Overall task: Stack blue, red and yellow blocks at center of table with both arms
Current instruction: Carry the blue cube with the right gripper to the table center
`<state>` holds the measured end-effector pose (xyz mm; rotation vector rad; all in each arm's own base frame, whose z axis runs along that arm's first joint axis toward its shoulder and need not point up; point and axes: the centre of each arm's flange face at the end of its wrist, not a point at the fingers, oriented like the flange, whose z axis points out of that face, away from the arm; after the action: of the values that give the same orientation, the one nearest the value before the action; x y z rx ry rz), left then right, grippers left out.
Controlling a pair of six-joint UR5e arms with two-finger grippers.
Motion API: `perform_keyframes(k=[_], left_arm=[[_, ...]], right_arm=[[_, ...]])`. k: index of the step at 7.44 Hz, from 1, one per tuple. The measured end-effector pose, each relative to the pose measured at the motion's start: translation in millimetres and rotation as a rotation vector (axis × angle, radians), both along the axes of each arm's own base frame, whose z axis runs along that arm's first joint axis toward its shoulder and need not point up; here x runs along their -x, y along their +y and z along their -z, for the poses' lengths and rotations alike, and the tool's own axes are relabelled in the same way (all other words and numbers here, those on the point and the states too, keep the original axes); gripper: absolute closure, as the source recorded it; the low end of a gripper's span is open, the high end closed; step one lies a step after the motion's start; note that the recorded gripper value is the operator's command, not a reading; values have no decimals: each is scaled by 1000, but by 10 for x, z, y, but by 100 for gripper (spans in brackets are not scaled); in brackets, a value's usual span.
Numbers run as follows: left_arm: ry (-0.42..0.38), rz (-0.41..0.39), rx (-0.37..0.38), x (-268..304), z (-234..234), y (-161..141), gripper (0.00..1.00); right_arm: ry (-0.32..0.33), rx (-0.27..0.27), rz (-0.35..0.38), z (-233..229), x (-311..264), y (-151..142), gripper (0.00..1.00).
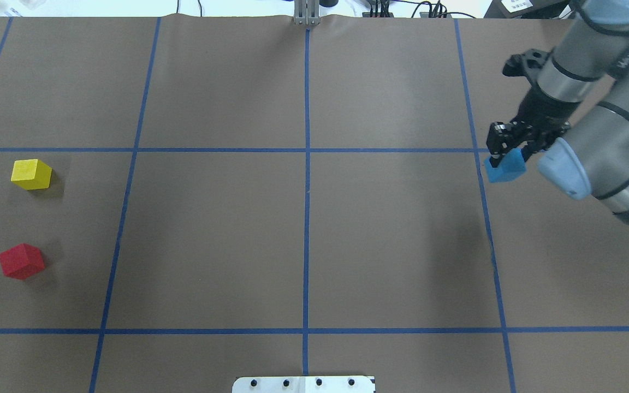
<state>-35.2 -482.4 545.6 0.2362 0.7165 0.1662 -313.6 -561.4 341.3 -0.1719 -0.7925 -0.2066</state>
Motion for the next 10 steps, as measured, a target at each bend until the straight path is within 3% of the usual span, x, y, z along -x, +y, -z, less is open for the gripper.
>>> perform_keyframes(k=[2, 3, 6, 10], left_arm=[[0, 0, 0, -1, 3, -4, 0], [1, 0, -1, -1, 9, -10, 0], [-1, 1, -1, -1, 1, -25, 0], [-1, 0, 1, -6, -11, -31, 0]], right_arm=[[50, -10, 62, 846, 1121, -399, 100], [55, 3, 56, 1075, 1551, -442, 100], [15, 74, -51, 1162, 2355, -274, 100], [-20, 100, -76, 1462, 2693, -43, 100]])
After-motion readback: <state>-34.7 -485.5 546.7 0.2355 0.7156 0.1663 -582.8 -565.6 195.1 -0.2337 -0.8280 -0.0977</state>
